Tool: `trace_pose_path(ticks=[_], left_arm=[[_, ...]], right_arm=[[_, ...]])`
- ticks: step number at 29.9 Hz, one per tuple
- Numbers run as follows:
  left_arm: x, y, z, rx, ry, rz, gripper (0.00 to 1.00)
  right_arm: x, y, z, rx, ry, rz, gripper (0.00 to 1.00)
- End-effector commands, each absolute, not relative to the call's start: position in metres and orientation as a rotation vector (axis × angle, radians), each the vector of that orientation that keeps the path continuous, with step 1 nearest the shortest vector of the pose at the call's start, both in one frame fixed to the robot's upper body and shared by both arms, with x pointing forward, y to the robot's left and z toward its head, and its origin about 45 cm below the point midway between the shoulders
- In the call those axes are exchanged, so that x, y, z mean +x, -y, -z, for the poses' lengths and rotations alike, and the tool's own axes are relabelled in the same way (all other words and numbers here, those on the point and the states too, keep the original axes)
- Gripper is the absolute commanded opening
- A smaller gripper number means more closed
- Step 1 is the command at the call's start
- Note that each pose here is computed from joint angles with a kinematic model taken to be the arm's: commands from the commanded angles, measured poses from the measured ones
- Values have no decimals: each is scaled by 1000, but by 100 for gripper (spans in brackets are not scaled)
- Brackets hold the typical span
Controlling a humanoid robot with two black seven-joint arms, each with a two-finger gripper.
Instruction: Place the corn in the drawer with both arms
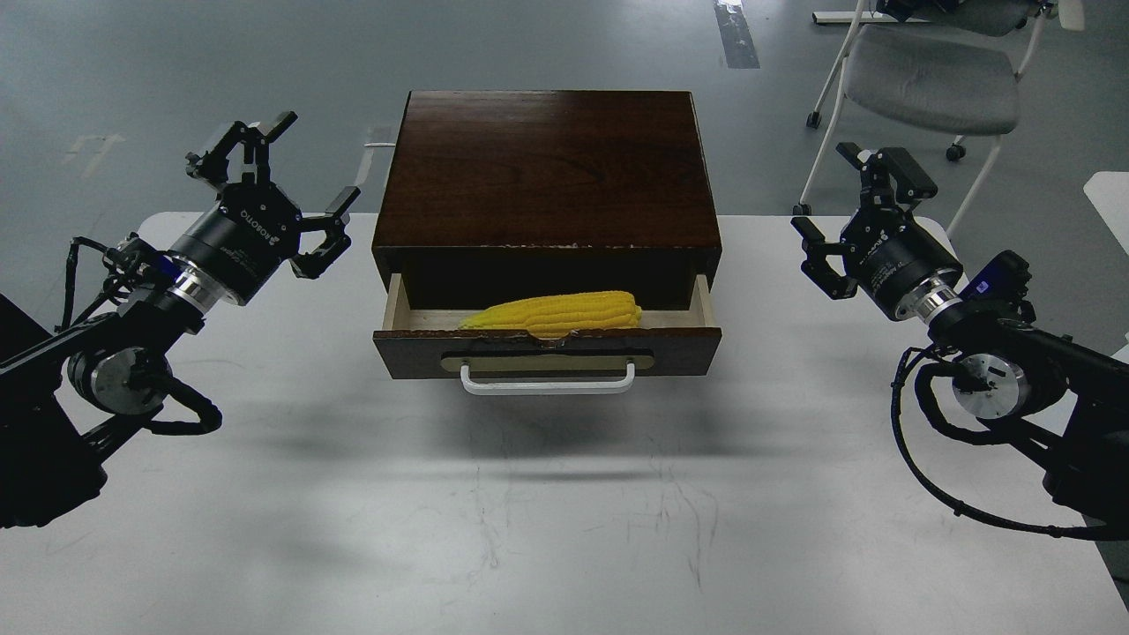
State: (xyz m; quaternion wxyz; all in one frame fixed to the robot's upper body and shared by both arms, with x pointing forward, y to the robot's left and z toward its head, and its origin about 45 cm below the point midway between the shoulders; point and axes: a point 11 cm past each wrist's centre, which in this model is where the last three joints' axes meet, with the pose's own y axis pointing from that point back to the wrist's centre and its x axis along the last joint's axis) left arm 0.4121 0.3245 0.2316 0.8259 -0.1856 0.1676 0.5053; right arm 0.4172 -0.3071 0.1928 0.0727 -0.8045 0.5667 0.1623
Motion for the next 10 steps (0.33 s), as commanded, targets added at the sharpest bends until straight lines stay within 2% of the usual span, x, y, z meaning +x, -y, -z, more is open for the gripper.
trace_pose_path(ticks=[1, 10], left_arm=[[412, -318, -227, -407, -371, -1069, 98], [414, -315, -224, -411, -379, -1073, 98]], right_arm=[[414, 296, -180, -2412, -1683, -540, 100], [410, 291, -174, -2416, -1672, -566, 100]])
